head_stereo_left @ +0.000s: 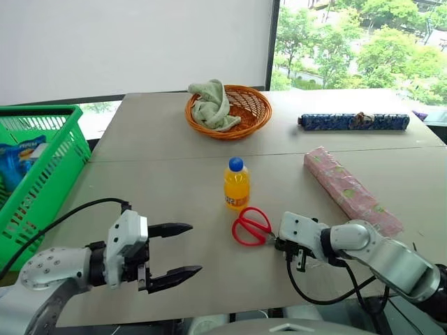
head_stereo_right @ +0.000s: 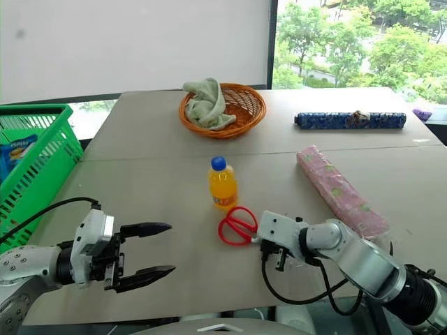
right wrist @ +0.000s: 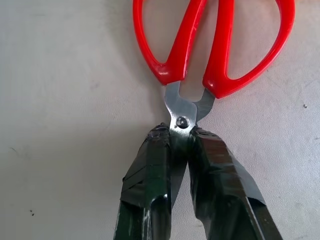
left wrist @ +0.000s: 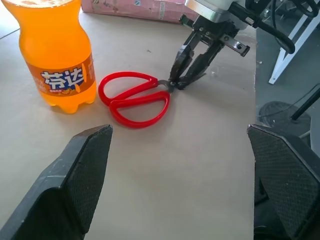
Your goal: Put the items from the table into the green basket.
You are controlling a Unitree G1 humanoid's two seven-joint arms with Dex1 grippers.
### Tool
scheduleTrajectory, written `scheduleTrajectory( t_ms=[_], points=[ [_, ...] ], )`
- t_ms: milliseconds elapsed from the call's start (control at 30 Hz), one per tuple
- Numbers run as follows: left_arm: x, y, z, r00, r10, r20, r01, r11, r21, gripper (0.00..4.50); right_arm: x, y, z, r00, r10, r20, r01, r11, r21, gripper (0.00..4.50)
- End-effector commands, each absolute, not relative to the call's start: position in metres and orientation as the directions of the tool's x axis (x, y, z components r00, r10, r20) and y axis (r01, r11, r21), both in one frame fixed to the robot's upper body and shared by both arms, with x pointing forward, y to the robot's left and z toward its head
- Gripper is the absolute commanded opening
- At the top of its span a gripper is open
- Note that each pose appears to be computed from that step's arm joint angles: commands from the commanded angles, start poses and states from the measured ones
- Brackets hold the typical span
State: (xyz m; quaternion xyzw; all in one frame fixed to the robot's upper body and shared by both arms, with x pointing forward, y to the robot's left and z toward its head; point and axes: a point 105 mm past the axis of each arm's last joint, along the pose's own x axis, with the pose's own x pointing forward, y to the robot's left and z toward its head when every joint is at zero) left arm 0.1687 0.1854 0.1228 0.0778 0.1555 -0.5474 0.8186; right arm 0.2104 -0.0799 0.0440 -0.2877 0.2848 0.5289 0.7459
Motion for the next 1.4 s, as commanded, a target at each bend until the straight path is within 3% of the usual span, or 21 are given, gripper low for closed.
scheduleTrajectory(
  t_ms=[33, 200, 367, 500, 533, 633, 700, 867, 1100, 1233, 1400],
  points=[
    [0.169, 0.184, 0.126, 0.346, -0.881, -0.323, 0.930, 0.367, -0.007, 4.50, 0.192, -0.101, 0.009, 0.197, 0.545, -0.815, -0.938, 0.348, 0.006, 0.07],
    [0.174, 0.176, 0.130, 0.335, -0.894, -0.296, 0.936, 0.352, -0.005, 4.50, 0.201, -0.119, 0.094, 0.348, 0.722, -0.598, -0.892, 0.450, 0.025, 0.06],
    [0.178, 0.171, 0.128, 0.320, -0.906, -0.278, 0.942, 0.336, -0.011, 4.50, 0.193, -0.150, 0.137, 0.420, 0.762, -0.493, -0.843, 0.529, 0.100, 0.00],
    [0.185, 0.165, 0.127, 0.299, -0.918, -0.260, 0.950, 0.312, -0.011, 4.50, 0.217, -0.199, 0.162, 0.660, 0.625, -0.418, -0.665, 0.744, 0.063, 0.00],
    [0.186, 0.163, 0.127, 0.294, -0.921, -0.256, 0.952, 0.306, -0.009, 4.50, 0.228, -0.218, 0.166, 0.731, 0.543, -0.413, -0.583, 0.812, 0.035, 0.00],
    [0.194, 0.157, 0.128, 0.280, -0.931, -0.236, 0.958, 0.288, 0.000, 4.50, 0.263, -0.302, 0.173, 0.890, 0.172, -0.421, -0.226, 0.971, -0.081, 0.00],
    [0.197, 0.154, 0.131, 0.273, -0.934, -0.229, 0.961, 0.277, 0.013, 4.50, 0.273, -0.335, 0.176, 0.906, 0.058, -0.420, -0.085, 0.995, -0.047, 0.00],
    [0.201, 0.148, 0.141, 0.265, -0.943, -0.200, 0.964, 0.264, 0.035, 4.50, 0.283, -0.368, 0.164, 0.852, 0.042, -0.522, -0.065, 0.998, -0.026, 0.00],
    [0.197, 0.131, 0.161, 0.221, -0.966, -0.137, 0.974, 0.212, 0.080, 4.50, 0.302, -0.398, 0.105, 0.752, 0.038, -0.658, -0.026, 0.999, 0.028, 0.00],
    [0.195, 0.131, 0.165, 0.238, -0.965, -0.115, 0.970, 0.229, 0.086, 4.50, 0.307, -0.404, 0.094, 0.730, 0.054, -0.681, -0.030, 0.998, 0.047, 1.74],
    [0.192, 0.130, 0.163, 0.263, -0.960, -0.099, 0.964, 0.257, 0.071, 4.50, 0.302, -0.414, 0.103, 0.749, 0.050, -0.661, -0.033, 0.999, 0.038, 4.13]
  ],
)
